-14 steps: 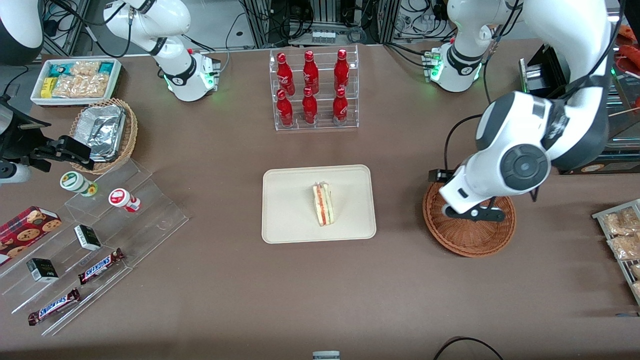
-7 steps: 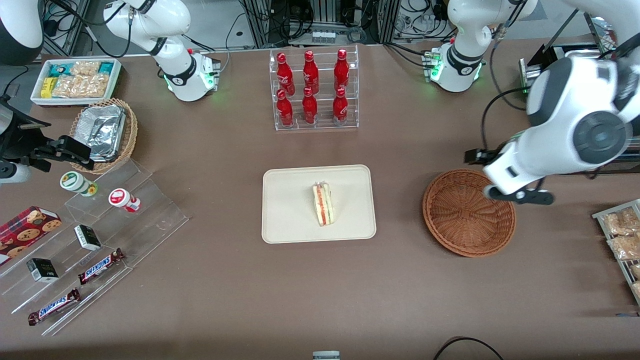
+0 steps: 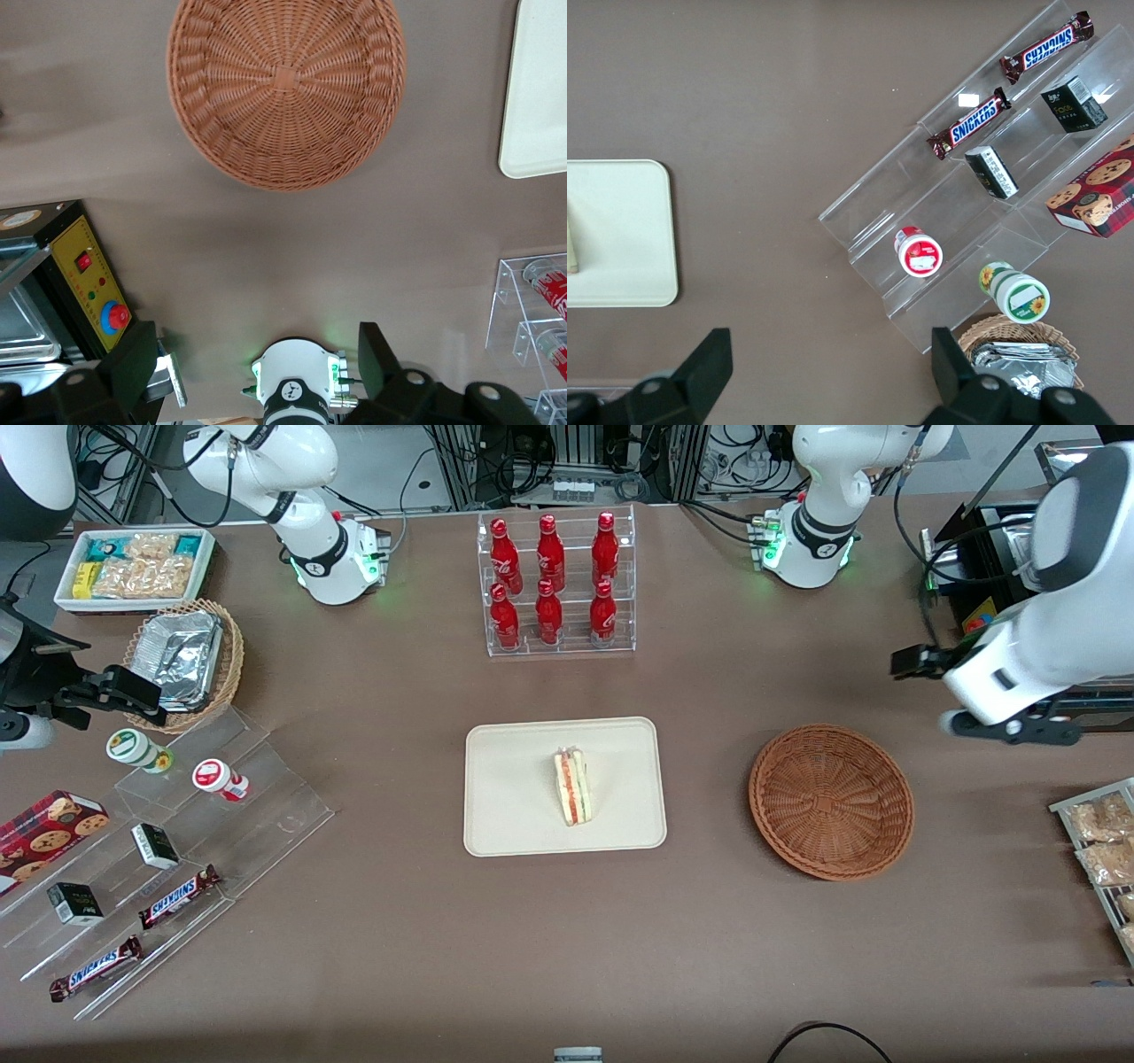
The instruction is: Place sandwich from basket to tray
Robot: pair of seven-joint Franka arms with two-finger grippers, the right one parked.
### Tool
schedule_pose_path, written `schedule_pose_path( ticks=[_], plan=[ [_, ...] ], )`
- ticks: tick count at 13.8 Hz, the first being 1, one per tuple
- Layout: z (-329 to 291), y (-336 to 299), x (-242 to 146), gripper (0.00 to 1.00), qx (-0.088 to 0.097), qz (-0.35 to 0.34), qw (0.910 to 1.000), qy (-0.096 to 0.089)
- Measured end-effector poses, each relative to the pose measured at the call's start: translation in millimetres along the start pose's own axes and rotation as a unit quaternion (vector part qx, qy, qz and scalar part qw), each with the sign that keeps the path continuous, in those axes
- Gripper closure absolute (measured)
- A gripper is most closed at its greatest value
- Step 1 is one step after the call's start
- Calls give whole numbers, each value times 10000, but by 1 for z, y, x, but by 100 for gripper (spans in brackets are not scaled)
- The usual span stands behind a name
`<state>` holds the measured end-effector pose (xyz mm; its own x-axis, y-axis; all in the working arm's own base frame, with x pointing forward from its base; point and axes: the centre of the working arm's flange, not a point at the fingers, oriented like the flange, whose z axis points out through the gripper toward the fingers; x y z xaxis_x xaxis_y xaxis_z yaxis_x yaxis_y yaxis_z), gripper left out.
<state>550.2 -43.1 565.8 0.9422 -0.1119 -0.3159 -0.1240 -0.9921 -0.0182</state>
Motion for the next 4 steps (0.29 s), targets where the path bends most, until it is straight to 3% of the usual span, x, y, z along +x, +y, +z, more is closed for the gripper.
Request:
schedule_pose_path(
  ticks=[4],
  plan=[
    [-18,-15,-25,0,-44,-115,9999,29]
  ],
)
